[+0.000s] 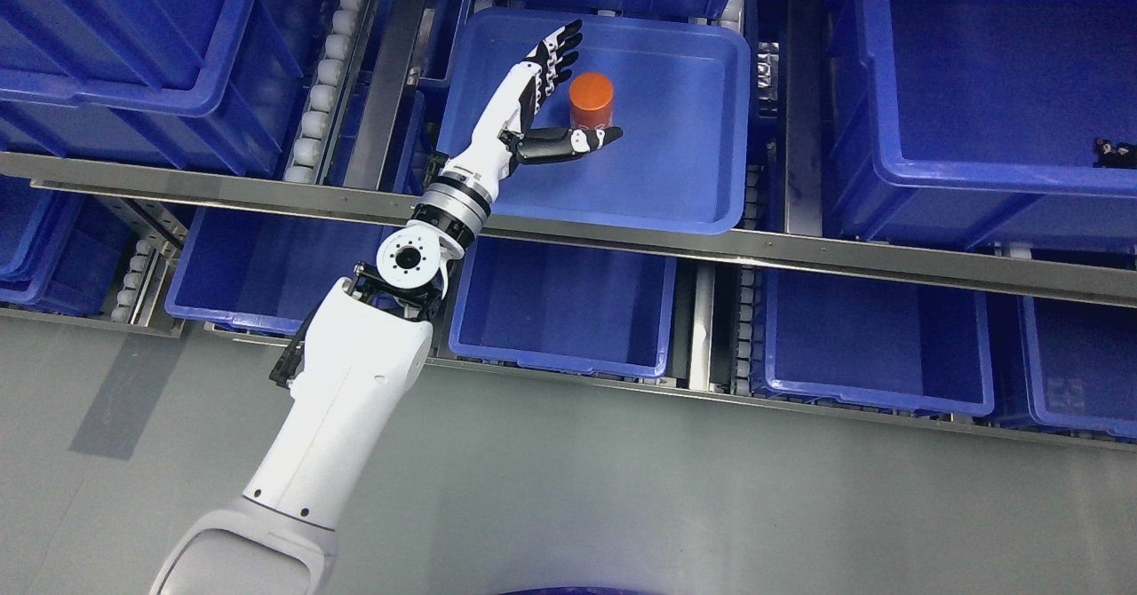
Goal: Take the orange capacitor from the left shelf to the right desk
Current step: 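Reach the open left hand into the bin beside the orange capacitor, then close the left hand around the orange capacitor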
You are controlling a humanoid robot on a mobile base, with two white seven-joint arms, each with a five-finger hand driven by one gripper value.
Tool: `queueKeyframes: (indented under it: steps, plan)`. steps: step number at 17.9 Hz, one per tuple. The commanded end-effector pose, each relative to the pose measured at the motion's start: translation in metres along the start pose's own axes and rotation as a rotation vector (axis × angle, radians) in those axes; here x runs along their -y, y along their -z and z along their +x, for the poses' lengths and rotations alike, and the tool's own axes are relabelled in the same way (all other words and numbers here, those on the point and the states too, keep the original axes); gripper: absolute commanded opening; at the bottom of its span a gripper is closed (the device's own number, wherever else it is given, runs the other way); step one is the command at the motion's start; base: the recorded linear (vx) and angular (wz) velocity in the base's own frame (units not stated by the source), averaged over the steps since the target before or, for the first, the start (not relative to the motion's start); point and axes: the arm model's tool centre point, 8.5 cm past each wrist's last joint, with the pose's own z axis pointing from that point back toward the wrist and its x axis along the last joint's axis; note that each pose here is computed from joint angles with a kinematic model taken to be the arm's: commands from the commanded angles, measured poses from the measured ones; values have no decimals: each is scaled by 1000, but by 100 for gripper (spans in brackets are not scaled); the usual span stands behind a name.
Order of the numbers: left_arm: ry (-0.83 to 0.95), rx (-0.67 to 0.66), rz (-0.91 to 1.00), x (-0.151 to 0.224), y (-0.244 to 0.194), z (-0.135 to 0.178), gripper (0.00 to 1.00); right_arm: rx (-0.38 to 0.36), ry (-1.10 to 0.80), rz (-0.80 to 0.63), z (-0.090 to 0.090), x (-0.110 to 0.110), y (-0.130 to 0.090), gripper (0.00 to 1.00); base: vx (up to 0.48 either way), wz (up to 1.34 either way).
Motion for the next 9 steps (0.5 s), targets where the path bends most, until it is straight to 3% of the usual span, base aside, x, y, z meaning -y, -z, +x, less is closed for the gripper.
queueKeyframes:
  steps: [1,9]
  plan:
    - [46,-62,-12,-8,9,-13,100,-6,3,-18,-9,11,1,100,0,0]
    - [77,-122,-78,13,8,-32,100,-6,3,-18,-9,11,1,100,0,0]
